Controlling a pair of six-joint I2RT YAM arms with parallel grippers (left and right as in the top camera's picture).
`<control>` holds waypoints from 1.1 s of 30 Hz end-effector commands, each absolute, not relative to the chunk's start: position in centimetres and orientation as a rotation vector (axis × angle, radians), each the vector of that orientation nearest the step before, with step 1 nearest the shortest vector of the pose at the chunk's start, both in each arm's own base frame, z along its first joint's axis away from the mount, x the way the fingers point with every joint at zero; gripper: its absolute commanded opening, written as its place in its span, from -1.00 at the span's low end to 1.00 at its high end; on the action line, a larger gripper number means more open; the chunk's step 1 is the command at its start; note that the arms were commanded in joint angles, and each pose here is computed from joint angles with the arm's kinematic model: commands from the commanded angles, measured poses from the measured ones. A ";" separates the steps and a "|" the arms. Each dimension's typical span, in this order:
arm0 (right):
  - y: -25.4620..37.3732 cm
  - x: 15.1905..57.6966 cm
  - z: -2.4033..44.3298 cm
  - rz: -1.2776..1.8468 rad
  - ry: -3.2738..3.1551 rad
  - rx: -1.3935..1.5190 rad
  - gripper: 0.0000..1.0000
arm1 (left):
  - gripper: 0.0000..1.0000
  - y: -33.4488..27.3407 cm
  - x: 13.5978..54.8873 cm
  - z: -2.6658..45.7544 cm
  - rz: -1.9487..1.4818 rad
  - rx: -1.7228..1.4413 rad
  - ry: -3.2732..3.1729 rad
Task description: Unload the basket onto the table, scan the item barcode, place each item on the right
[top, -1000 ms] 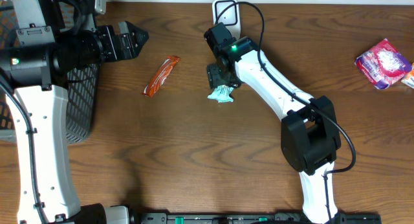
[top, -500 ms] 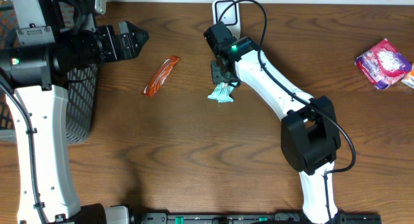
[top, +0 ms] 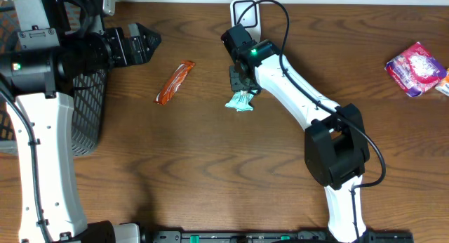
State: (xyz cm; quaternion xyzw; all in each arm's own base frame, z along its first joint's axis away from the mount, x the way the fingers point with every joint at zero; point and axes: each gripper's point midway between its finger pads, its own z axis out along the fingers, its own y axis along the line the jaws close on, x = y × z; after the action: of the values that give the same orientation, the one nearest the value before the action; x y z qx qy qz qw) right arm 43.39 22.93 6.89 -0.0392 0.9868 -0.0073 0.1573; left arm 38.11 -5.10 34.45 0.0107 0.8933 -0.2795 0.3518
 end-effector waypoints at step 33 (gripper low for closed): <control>19.6 43.3 5.0 -0.081 2.871 0.191 0.03 | 0.96 -5.1 38.2 34.5 -0.732 0.032 2.309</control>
State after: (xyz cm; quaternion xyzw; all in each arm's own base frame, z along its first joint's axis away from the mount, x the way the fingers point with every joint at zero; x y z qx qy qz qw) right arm 43.63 19.46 6.03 0.0587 0.9887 -0.0195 0.1367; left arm 38.11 -5.10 34.45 0.0107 0.8933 -0.2795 0.3518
